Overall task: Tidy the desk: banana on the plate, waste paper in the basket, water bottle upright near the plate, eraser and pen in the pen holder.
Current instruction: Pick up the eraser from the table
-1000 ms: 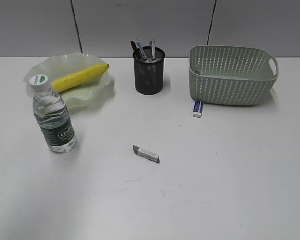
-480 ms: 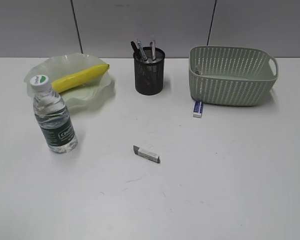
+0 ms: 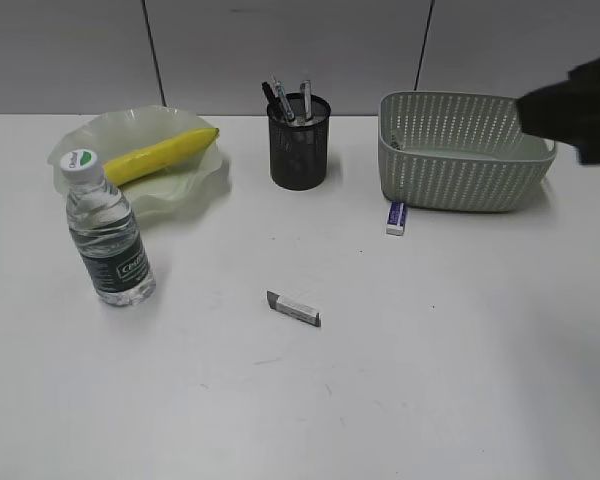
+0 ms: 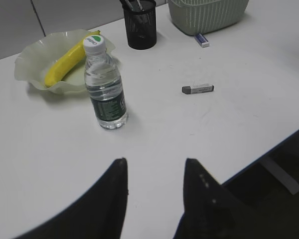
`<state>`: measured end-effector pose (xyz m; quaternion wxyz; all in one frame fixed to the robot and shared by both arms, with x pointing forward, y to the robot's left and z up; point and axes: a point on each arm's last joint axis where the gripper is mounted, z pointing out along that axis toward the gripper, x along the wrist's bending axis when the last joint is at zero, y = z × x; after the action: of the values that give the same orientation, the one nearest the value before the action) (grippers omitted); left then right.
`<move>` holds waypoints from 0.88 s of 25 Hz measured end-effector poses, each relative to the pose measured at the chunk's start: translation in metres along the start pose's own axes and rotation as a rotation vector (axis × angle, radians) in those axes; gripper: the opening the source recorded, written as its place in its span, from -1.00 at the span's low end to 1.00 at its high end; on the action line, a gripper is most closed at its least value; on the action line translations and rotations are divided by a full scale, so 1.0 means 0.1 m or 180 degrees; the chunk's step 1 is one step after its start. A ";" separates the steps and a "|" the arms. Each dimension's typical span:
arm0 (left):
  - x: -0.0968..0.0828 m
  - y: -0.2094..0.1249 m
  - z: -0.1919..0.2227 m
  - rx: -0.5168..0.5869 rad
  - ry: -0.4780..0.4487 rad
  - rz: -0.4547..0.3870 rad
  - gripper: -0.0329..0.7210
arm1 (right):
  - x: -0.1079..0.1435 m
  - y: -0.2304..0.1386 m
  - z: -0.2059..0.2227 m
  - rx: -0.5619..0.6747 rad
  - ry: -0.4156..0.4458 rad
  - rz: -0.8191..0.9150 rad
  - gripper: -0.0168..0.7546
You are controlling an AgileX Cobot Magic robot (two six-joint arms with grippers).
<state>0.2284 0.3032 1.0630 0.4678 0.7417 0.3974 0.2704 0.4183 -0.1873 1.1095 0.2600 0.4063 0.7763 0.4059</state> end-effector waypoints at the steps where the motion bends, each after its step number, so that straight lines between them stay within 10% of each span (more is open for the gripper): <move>1: 0.00 0.00 0.00 0.0000 0.0000 -0.0001 -0.16 | 0.00 0.11 0.11 0.0099 0.0002 0.0077 0.03; 11: 0.00 0.00 0.00 -0.0002 0.0002 0.0001 -0.16 | 0.03 0.42 1.80 0.2039 -0.0434 0.1259 0.05; 22: 0.00 0.00 0.00 -0.0002 0.0002 0.0001 -0.16 | 0.05 -0.17 2.89 0.2773 -0.0930 0.1829 0.56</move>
<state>0.2284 0.3033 1.0630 0.4678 0.7415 0.3974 0.2709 0.6206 -0.0673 0.9400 0.0513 0.7246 0.6861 0.0405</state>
